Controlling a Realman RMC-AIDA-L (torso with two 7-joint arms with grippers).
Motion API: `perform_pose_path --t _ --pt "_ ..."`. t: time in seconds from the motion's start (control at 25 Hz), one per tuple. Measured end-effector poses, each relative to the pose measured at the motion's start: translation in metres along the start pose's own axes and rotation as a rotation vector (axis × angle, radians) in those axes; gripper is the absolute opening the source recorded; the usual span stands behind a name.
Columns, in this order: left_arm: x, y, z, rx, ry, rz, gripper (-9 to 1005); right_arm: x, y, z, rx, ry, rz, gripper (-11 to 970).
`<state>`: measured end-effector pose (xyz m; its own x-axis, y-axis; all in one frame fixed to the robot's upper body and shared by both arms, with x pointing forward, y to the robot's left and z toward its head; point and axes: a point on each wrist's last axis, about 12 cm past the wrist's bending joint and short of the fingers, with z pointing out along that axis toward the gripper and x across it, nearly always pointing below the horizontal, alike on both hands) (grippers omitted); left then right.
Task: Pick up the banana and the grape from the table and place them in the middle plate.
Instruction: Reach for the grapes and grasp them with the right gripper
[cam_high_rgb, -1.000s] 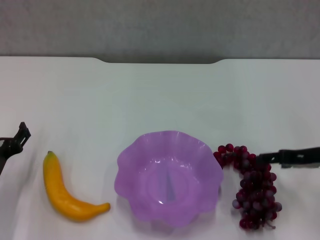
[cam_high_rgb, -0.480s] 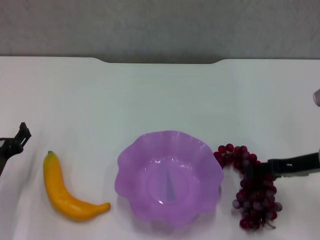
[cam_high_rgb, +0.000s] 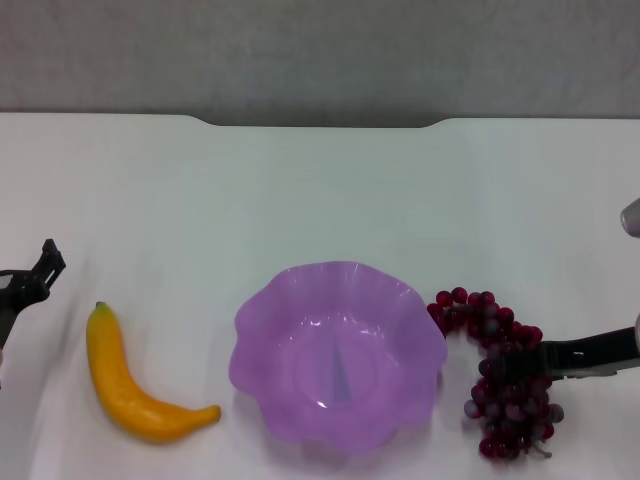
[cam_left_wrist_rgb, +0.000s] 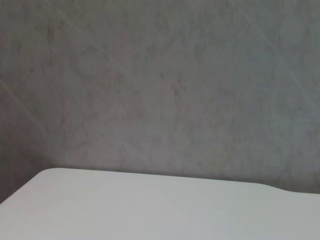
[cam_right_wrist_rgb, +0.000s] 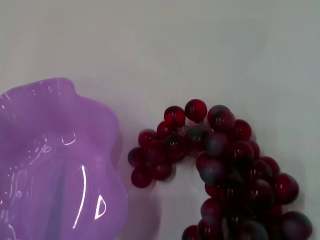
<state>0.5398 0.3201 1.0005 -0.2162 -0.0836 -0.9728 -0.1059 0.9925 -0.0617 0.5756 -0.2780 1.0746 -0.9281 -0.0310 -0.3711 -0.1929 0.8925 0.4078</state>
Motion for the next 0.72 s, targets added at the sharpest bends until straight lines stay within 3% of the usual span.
perform_pose_path --t 0.72 --pt "0.0 -0.001 0.0 0.003 -0.003 -0.001 881 0.003 -0.006 0.011 0.008 -0.021 -0.006 861"
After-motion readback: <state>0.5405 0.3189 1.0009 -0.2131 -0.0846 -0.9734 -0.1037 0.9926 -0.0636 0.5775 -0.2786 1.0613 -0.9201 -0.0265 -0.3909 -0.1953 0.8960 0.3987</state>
